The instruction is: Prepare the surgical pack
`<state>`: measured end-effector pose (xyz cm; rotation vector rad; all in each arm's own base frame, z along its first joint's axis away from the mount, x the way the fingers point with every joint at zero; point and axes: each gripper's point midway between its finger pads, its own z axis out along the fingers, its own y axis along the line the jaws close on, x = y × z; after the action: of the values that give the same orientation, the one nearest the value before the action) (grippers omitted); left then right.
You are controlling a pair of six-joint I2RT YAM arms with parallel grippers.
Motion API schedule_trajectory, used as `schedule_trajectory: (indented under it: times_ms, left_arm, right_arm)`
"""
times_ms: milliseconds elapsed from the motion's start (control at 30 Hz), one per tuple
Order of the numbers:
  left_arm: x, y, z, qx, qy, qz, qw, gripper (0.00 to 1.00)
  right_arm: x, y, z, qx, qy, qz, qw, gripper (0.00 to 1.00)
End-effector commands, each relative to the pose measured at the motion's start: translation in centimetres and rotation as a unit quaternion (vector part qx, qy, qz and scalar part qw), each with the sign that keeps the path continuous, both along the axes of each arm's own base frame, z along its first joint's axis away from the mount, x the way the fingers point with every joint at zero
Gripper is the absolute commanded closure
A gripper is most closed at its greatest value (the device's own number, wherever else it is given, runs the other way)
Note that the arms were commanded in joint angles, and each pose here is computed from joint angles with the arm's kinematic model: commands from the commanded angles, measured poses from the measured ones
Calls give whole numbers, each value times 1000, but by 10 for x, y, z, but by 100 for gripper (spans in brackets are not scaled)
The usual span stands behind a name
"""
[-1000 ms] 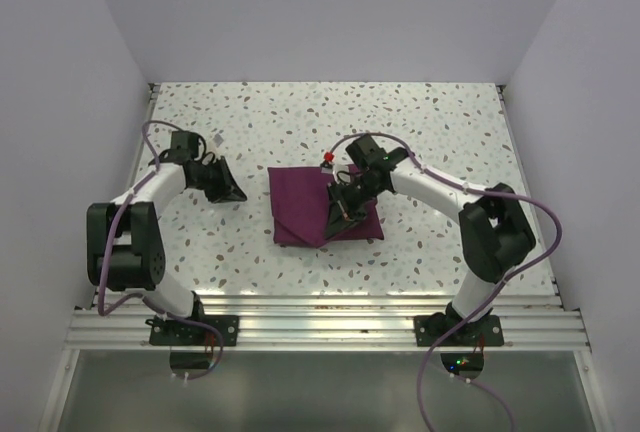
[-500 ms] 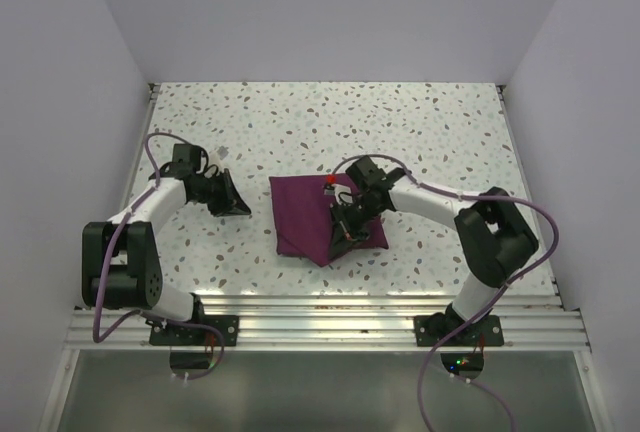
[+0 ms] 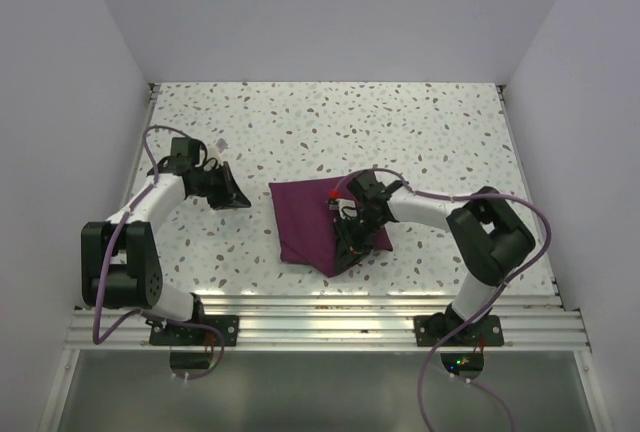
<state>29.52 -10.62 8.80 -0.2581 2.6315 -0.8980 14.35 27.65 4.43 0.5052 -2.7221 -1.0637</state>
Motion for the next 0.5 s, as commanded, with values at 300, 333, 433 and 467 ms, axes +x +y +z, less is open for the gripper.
schedule_trajectory:
  times_ms: [300,333,433,467]
  left_arm:
    - [16,1,14,6,-23,-5,1000,100]
    - [16,2,15,9,-23,-4,1000,100]
    - [19,3,15,12,-25,-2,1000,100]
    - [19,5,14,19,-24,-1,1000,99]
  right_arm:
    - [8,-23,29,-57,-74,1,996,32]
    - [6,-25,38,-57,-77,-6,995,28]
    - [4,-32,52,-65,-88,-27,994,23]
    - [4,-35,54,-69,-91,-34,993,23]
